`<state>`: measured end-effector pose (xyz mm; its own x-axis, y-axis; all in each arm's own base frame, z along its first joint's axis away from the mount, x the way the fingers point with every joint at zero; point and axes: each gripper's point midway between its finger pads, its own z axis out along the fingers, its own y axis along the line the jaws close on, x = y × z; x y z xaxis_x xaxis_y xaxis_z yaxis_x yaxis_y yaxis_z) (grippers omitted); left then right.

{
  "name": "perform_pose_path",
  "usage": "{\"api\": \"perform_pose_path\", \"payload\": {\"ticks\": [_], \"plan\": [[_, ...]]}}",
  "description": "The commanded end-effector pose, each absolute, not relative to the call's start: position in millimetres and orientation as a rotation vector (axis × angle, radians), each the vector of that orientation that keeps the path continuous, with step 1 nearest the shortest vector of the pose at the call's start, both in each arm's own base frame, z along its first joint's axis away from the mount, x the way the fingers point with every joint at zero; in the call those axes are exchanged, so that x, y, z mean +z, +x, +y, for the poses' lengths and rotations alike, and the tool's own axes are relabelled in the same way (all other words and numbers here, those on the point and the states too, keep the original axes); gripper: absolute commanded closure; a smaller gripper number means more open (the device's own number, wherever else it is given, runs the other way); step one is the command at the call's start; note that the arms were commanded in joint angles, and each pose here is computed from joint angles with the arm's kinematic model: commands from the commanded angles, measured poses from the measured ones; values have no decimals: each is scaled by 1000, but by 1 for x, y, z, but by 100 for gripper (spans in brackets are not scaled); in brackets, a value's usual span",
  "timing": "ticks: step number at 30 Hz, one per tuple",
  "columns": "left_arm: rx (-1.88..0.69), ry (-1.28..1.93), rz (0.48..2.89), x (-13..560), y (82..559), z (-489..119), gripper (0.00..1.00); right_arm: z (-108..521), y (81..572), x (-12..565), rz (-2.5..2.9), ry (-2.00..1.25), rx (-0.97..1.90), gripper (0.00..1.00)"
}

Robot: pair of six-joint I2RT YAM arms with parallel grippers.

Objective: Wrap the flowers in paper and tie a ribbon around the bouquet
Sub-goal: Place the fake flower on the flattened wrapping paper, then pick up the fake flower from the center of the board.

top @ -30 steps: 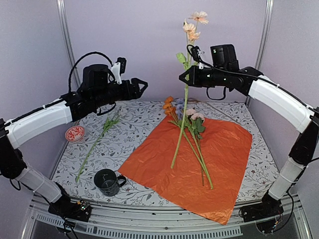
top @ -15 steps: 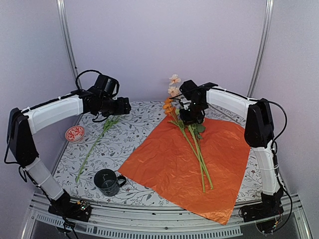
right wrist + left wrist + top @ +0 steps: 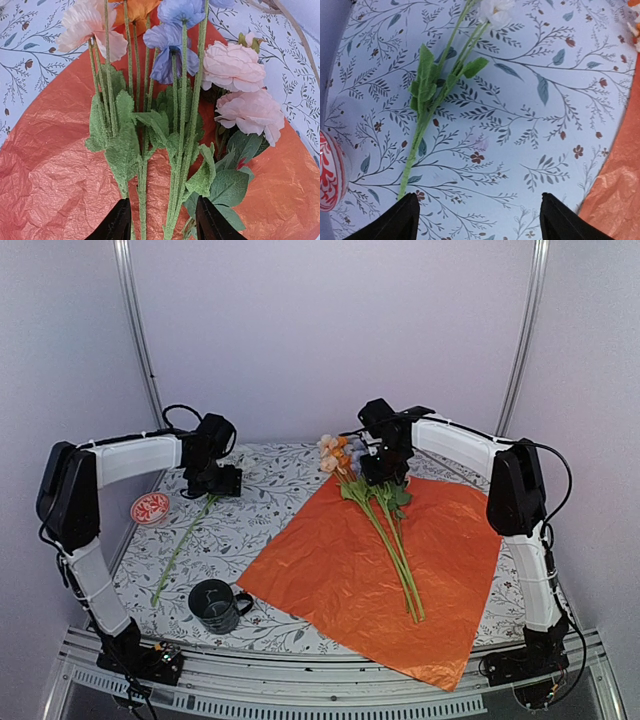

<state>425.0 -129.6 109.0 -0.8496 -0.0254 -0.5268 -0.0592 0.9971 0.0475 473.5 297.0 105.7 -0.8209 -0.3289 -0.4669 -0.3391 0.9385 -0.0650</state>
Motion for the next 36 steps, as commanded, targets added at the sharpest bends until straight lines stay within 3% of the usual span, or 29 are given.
{"api": "perform_pose_path", "payload": {"ticks": [1, 7, 14, 21, 26, 28, 30, 31, 36], "plan": [[333, -30, 2690, 77, 414, -80, 18, 302, 468, 139, 2531, -497, 30, 53], [360, 20, 2864, 23, 409, -59, 20, 322, 444, 156, 2485, -562, 94, 52], [345, -2, 2869, 11, 443, -44, 22, 325, 426, 147, 2508, -617, 70, 52], [13, 40, 2980, -17, 430, -69, 35, 315, 418, 137, 2540, -621, 31, 52], [-141, 57, 3013, -25, 425, -80, 57, 315, 418, 141, 2532, -619, 31, 52], [-115, 63, 3039, -33, 420, -77, 72, 314, 417, 144, 2528, -622, 29, 52], [-128, 77, 3071, -40, 414, -79, 95, 313, 417, 146, 2523, -620, 25, 52], [-127, 76, 3077, -42, 412, -80, 100, 312, 417, 147, 2521, -618, 22, 52], [-40, 19, 2870, 8, 443, -80, 100, 310, 416, 155, 2511, -611, 24, 52]]}}
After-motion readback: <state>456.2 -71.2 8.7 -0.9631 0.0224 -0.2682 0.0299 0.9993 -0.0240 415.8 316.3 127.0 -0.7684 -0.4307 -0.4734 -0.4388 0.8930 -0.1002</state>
